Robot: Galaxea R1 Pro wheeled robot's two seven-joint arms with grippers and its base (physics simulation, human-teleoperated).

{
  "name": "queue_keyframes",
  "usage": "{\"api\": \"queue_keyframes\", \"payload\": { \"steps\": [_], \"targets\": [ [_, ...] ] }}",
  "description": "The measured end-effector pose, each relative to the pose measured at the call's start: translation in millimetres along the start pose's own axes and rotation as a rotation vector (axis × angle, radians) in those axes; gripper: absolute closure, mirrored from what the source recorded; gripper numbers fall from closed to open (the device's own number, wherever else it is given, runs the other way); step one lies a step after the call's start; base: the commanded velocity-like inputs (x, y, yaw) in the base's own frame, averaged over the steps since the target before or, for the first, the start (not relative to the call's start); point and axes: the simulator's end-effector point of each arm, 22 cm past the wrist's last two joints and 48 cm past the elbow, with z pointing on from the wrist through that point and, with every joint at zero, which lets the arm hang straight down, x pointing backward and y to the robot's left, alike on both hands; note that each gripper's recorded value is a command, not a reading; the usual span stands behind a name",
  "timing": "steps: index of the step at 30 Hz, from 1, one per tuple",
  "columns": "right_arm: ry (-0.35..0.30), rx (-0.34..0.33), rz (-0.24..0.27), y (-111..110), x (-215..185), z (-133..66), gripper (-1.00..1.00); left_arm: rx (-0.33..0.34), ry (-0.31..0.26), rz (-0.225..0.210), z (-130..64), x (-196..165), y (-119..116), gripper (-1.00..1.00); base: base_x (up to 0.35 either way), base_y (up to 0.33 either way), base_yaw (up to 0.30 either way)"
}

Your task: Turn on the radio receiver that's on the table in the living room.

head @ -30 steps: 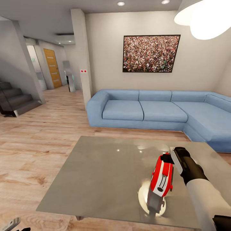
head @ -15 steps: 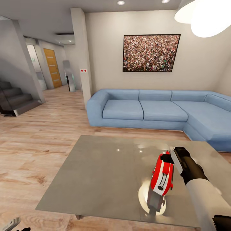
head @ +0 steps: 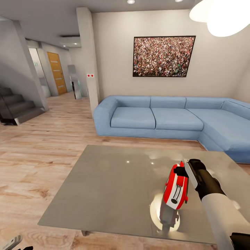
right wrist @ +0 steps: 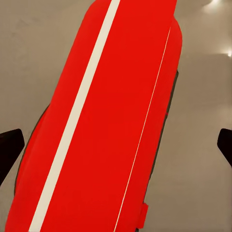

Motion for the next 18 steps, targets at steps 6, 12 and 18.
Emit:
{"api": "queue_keyframes", "payload": {
  "steps": [6, 12, 18],
  "targets": [
    [0.000, 0.000, 0.000, -0.1, 0.1, 0.1, -1.00, 0.000, -0.001, 0.000, -0.1, -0.3, 0.1, -1.00, 0.000, 0.000, 0.000],
    [0.000, 0.000, 0.000, 0.5, 7.1, 7.5, -1.00, 0.000, -0.001, 0.000, 8.0, 5.3, 3.1, -1.00, 0.000, 0.000, 0.000],
    [0.000, 0.000, 0.000, 0.6, 8.5, 9.0, -1.00, 0.000, -0.001, 0.000, 9.7, 6.4, 3.8, -1.00, 0.000, 0.000, 0.000]
  ]
}}
